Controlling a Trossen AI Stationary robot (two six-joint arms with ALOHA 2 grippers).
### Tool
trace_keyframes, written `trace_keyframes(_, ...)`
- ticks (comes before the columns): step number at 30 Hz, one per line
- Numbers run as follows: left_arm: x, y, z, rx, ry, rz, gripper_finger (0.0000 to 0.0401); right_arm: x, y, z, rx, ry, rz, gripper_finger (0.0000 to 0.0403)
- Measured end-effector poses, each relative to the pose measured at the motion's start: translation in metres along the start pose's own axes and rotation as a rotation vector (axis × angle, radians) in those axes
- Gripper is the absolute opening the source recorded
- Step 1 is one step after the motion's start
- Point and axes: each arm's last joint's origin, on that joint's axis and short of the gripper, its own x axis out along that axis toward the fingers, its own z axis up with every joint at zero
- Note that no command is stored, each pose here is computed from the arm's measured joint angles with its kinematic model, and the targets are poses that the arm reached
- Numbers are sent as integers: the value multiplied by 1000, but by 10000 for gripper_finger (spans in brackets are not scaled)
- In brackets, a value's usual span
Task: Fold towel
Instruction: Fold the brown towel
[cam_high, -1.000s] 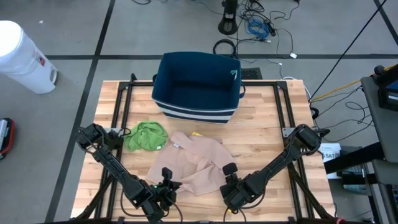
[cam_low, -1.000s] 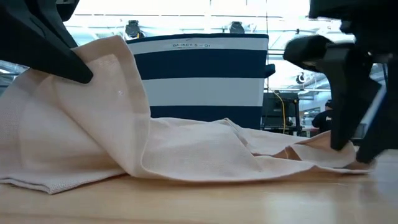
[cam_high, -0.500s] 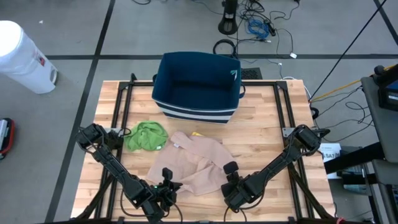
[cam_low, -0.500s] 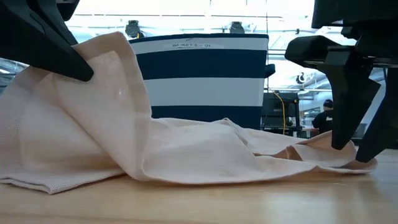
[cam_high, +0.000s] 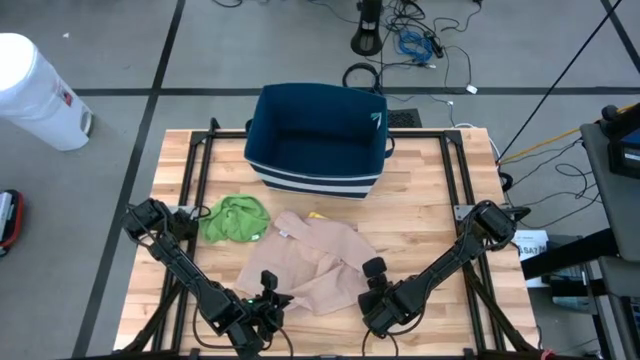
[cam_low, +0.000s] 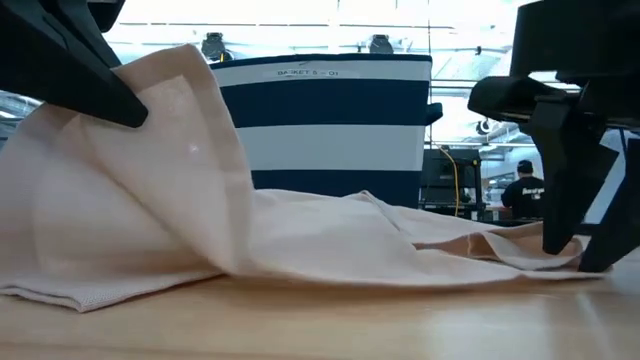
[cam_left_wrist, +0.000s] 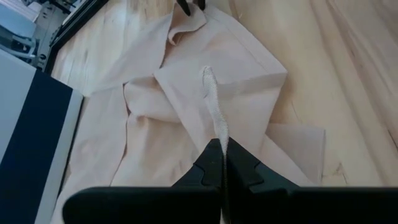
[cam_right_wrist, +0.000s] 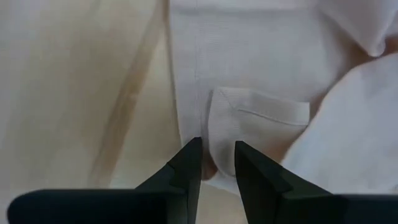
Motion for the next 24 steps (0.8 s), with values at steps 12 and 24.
trace_keyframes(12, 0, 0, 0, 4, -2, 11, 0, 1, -1, 0, 69, -29, -60, 2)
trace_keyframes(24, -15, 11, 4, 32, -57, 164, 0, -79, -18, -10, 393, -371, -177, 0)
